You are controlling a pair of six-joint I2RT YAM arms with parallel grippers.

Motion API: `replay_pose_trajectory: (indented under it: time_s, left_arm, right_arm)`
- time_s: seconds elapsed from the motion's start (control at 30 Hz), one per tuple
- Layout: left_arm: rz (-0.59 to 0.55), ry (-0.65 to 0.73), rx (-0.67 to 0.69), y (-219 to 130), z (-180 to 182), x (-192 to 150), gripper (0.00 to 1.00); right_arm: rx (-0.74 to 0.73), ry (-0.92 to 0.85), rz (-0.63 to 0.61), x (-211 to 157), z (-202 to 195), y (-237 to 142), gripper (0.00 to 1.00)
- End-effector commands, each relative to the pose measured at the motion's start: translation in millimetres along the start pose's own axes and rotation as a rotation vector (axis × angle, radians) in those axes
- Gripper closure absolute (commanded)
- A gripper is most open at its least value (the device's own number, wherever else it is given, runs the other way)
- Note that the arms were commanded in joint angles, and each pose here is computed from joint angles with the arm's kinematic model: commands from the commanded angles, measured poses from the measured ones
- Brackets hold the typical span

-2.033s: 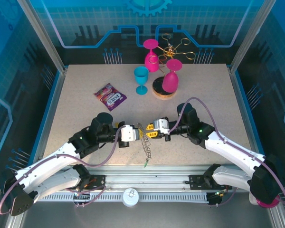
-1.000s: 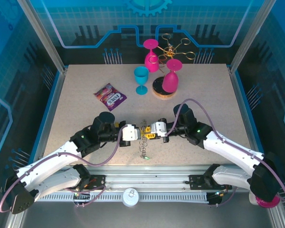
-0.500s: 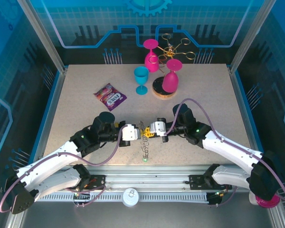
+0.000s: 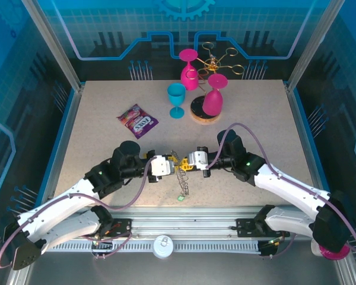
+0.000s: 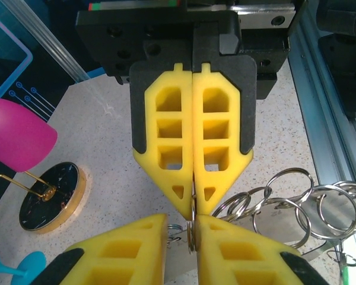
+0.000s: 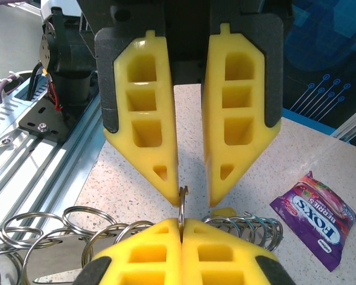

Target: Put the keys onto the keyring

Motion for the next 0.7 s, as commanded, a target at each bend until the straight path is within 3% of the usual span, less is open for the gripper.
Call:
replay_pose_trajectory:
  time_s: [0.0, 0.13, 0.37, 0.67]
  left_arm:
    - [0.002, -0.007, 0.008, -0.3, -1.2, -1.3, 0.78]
    - [0.024, -0.01, -0.004, 0.2, -3.9, -5.7, 0.75]
    - [0.03, -0.011, -0.021, 2.2, -5.4, -6.8, 0.79]
    - [0.01, 0.003, -0.021, 3.1, -1.6, -0.9, 1.0]
  right_arm:
    - [0.018, -0.016, -0.046, 15.1, 4.1, -4.6, 1.0]
    - [0.018, -0.017, -0.045, 15.3, 4.5, -5.2, 1.0]
    - [0.021, -0.016, -0.055, 18.3, 4.8, -6.2, 1.0]
    - [0.031, -0.009, -0.053, 17.5, 6.3, -5.5, 1.0]
Point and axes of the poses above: each hand's point on the last joint's axis, 136 mm out from that joint toward the fingers, its own y axis out along the fingers, its own z axis along the line the jaws close on, x = y × z, the point moved 1 cm from there along -y, back along the fingers, and after that the axes turned 13 degrees about y, right-handed, at the moved point
